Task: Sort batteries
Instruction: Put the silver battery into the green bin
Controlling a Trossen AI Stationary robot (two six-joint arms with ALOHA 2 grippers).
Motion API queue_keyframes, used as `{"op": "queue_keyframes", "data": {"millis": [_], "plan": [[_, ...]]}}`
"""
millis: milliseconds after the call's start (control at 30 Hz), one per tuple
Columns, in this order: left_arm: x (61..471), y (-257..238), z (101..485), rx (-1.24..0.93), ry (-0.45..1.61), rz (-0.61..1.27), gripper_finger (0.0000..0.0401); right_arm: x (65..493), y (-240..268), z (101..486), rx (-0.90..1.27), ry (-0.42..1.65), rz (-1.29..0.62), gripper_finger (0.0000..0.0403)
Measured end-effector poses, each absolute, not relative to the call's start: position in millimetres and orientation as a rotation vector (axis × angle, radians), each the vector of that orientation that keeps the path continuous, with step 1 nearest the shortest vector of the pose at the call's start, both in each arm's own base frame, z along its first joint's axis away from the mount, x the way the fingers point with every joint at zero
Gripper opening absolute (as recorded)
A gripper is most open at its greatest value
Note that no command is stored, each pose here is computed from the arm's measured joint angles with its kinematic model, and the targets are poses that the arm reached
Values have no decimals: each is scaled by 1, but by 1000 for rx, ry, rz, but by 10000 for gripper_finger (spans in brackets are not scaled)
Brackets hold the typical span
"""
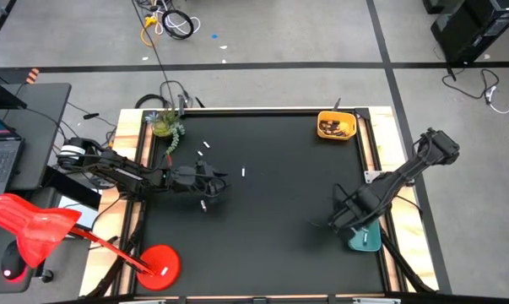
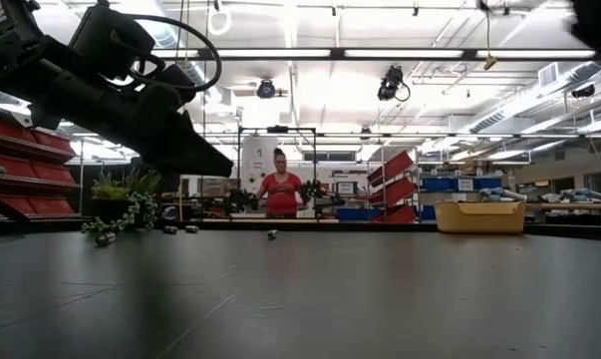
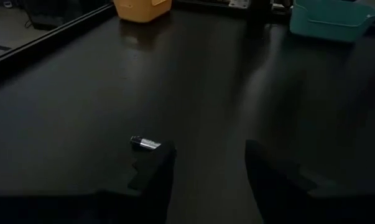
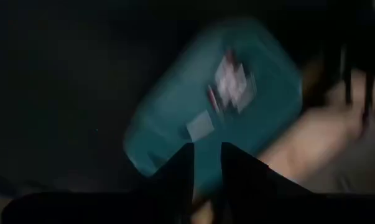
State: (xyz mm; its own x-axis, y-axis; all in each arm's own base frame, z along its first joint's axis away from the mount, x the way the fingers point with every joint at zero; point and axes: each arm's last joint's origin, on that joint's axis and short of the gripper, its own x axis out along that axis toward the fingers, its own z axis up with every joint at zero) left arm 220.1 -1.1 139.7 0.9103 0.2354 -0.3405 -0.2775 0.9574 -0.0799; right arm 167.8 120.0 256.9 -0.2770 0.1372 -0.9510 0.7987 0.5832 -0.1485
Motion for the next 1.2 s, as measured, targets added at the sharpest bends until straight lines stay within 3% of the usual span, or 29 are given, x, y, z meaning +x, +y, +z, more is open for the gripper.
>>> {"op": "queue_keyframes", "data": {"millis": [267,433,767,1200], "plan": [[221,-1,142,-133,305,264,198,225,100,273,388,900,-694,90],[221,-1,141,-130,318,265,198,268,86,264,117,640,-643,87],[220,-1,139,-100,343,265,198,360,34,216,-2,472,-493,107],[204,6,119,48,521,467,198,398,-31,169,92,366,-474,219]]}}
